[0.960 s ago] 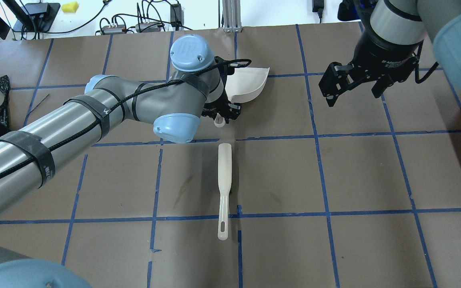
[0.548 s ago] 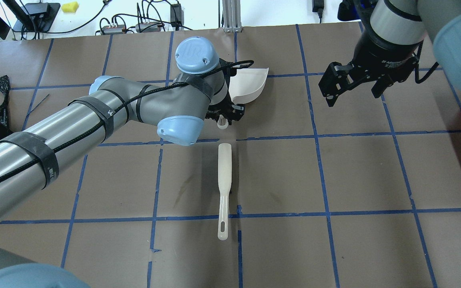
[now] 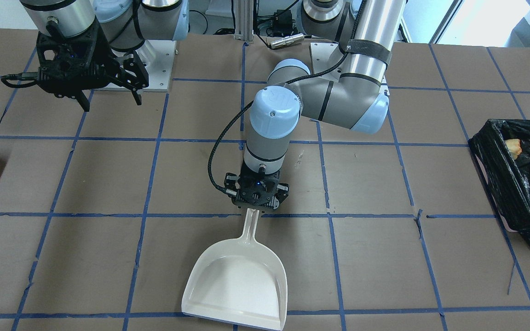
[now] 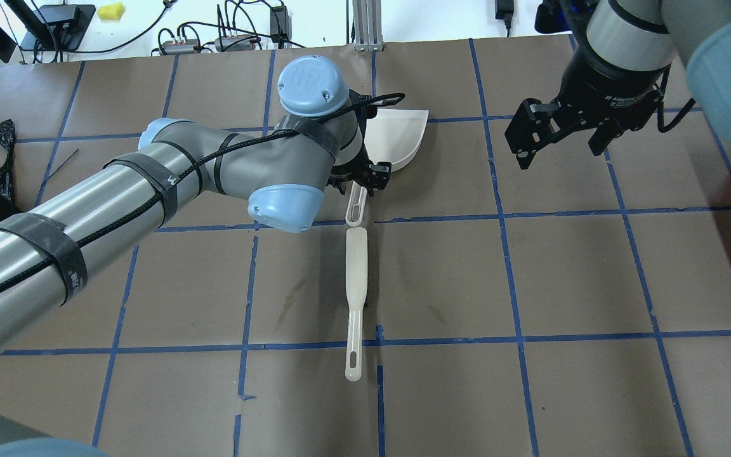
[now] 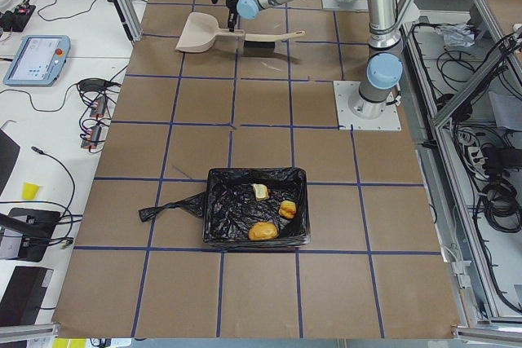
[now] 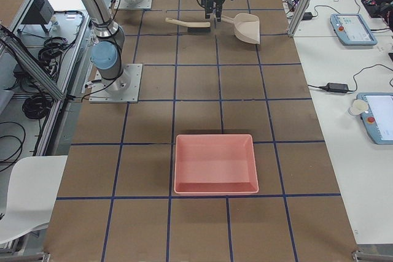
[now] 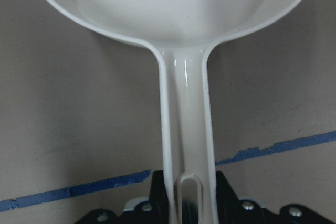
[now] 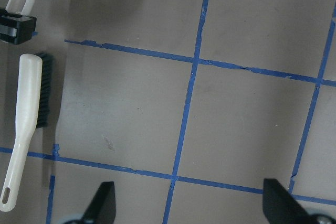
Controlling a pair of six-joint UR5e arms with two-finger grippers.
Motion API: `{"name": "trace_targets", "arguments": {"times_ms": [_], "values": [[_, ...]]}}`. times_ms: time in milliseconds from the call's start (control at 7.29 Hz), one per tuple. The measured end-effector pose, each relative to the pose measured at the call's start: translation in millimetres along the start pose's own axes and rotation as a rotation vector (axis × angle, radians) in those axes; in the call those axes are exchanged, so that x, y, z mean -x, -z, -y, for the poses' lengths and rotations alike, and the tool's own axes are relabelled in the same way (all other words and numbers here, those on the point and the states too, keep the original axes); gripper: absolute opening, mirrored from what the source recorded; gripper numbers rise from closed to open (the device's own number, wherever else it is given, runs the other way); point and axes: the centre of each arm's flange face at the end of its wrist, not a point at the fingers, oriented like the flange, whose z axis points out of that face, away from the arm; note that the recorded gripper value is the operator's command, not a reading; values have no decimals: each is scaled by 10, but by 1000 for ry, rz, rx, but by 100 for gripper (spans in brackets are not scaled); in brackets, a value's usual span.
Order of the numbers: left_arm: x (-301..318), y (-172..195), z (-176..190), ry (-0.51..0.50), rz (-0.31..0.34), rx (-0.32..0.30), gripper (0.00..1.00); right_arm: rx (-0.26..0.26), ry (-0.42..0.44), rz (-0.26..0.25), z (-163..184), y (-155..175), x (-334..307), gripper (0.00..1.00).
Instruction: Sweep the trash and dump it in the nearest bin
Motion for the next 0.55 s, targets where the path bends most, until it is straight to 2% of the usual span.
{"name": "trace_targets", "arguments": {"times_ms": [274, 548], "values": [[107, 269, 11, 11, 22, 16, 100, 0, 0, 0, -1, 1, 0, 100], [444, 765, -42, 62, 51, 57, 100, 0, 0, 0, -1, 1, 0, 100]]}}
